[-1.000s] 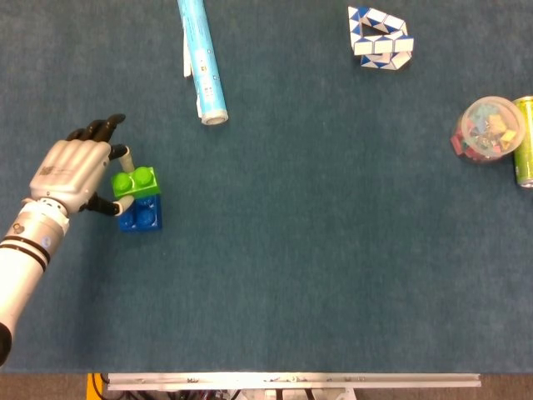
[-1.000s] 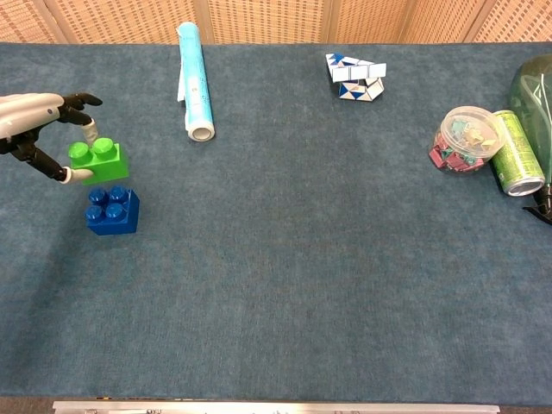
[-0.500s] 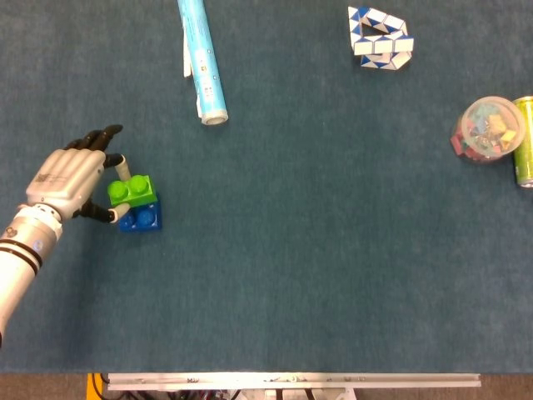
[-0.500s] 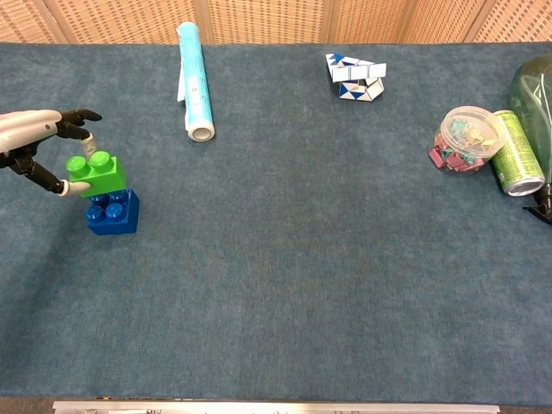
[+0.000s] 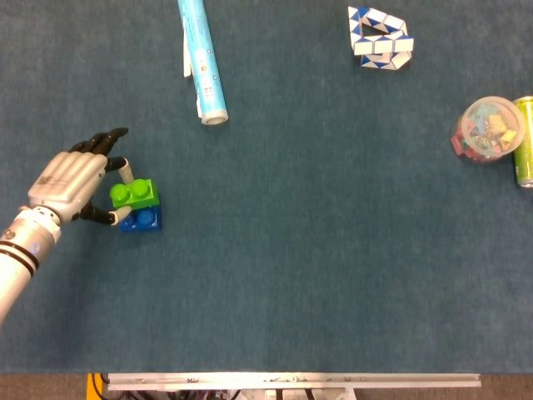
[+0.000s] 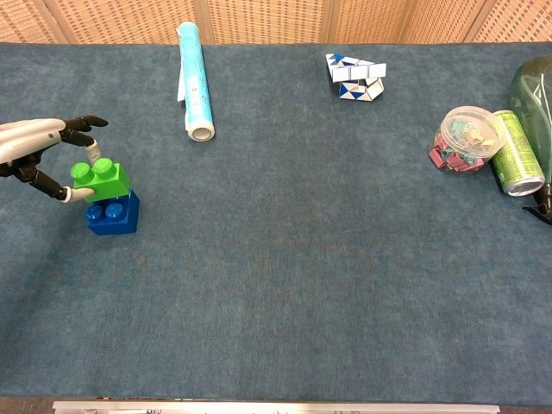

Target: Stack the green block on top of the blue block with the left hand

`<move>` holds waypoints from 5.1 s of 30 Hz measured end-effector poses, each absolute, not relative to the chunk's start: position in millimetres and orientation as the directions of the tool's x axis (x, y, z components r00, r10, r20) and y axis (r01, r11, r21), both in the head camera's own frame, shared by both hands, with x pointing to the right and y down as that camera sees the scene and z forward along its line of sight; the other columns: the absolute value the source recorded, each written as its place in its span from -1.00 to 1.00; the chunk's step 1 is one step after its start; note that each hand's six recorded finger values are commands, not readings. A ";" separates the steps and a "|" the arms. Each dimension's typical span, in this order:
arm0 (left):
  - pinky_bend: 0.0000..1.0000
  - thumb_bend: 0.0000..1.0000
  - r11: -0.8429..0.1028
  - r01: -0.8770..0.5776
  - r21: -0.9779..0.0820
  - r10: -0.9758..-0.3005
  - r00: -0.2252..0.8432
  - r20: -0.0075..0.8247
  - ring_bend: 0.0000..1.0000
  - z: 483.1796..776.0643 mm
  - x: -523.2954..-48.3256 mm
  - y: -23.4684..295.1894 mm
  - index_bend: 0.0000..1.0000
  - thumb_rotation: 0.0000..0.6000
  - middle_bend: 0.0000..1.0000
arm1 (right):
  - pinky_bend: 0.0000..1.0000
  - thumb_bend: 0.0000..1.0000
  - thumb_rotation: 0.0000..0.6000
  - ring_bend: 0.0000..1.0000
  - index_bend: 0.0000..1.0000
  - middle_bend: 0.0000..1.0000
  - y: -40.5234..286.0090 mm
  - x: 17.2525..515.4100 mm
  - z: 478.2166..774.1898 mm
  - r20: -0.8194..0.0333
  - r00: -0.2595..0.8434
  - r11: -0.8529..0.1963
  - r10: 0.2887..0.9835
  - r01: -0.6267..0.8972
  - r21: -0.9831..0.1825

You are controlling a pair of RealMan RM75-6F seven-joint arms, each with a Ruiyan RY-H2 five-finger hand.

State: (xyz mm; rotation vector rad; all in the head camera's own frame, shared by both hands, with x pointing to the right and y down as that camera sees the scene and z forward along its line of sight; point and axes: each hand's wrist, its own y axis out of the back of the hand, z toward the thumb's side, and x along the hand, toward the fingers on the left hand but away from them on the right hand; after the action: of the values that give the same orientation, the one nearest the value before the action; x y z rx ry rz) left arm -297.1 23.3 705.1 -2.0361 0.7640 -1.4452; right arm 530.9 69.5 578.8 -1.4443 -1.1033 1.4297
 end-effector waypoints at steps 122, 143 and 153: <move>-0.77 -0.43 -0.698 -0.268 -0.664 -0.716 0.270 0.644 -1.00 719.4 -317.3 48.7 -0.67 1.00 -1.00 | -0.73 -0.80 1.00 -0.74 -0.57 -0.48 71.0 528.8 571.4 -0.273 -0.014 -0.272 0.962 0.040 -0.961; -0.77 -0.43 -0.556 -0.165 -0.815 -0.830 0.170 0.532 -1.00 647.7 -334.0 56.9 -0.25 1.00 -1.00 | -0.73 -0.80 1.00 -0.74 -0.57 -0.48 72.6 525.6 574.9 -0.284 -0.010 -0.284 0.959 0.024 -0.959; -0.77 -0.43 -0.441 0.075 -0.894 -0.896 0.028 0.444 -1.00 637.9 -361.1 73.0 -0.23 1.00 -1.00 | -0.73 -0.80 1.00 -0.74 -0.57 -0.48 72.8 525.1 579.0 -0.296 -0.014 -0.296 0.955 0.010 -0.955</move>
State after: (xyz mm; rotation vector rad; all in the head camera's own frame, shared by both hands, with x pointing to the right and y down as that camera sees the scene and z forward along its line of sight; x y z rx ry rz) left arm -361.1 73.0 637.9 -1.5036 0.8723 -1.5325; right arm 525.1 72.8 579.0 -1.4258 -1.0695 1.4358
